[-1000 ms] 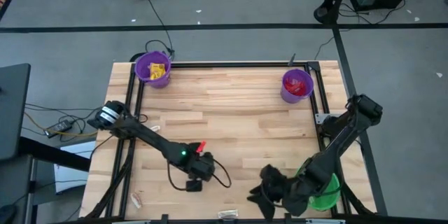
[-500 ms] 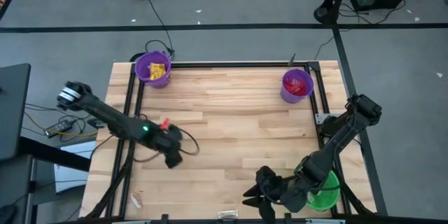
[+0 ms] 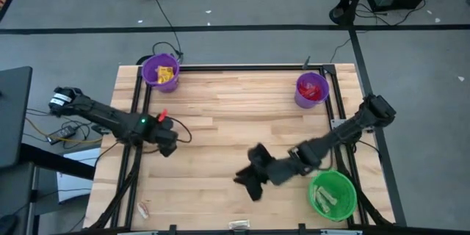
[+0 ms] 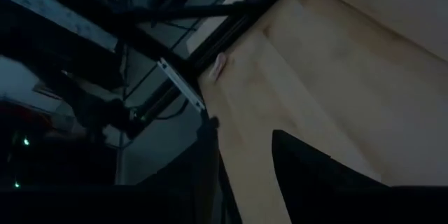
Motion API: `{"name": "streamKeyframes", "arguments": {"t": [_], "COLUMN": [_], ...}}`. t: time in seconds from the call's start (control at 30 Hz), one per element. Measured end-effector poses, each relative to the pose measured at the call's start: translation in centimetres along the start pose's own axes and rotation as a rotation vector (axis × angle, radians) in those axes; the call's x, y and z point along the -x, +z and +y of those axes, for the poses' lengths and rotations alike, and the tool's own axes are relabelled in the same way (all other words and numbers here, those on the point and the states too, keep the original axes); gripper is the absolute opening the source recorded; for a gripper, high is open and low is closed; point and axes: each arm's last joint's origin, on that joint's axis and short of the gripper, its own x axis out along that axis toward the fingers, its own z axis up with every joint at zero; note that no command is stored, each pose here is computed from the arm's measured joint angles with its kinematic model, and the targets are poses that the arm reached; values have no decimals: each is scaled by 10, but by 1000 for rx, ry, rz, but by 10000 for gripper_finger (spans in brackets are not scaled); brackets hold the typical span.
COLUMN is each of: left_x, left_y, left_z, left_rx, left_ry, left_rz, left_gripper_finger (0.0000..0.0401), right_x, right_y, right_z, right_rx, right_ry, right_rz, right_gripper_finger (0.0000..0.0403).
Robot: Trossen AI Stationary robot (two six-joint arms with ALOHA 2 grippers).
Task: Sort candy by brand, put in halloween buckets
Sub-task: Put the white chocolate bar into the green bucket
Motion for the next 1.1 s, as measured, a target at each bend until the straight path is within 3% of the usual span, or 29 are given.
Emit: {"name": "streamKeyframes", "arguments": {"t": [0.3, 0.57, 0.7, 0.83, 0.93, 1.1], "left_x": [-29, -67, -64, -56, -48, -29], "left_y": [20, 9, 12, 20, 34, 59], "left_z": [15, 22, 20, 14, 1, -30], "left_rx": [107, 43, 41, 43, 65, 53], "left_ry": [76, -19, -20, -54, -190, -530], "left_rz": [27, 133, 126, 85, -11, -270], "left_gripper_finger": [236, 230, 184, 89, 22, 32], "right_x": [-11, -11, -10, -10, -10, -9], "right_y": [38, 37, 35, 33, 32, 25], "right_z": [-11, -10, -9, -9, -10, -19], "right_rx": [-52, -39, -30, -16, -11, 32], "right_ry": [89, 88, 91, 83, 67, -74], "right_rz": [-49, -50, -48, -38, -29, -39], "right_gripper_finger": [145, 145, 145, 145, 145, 145]}}
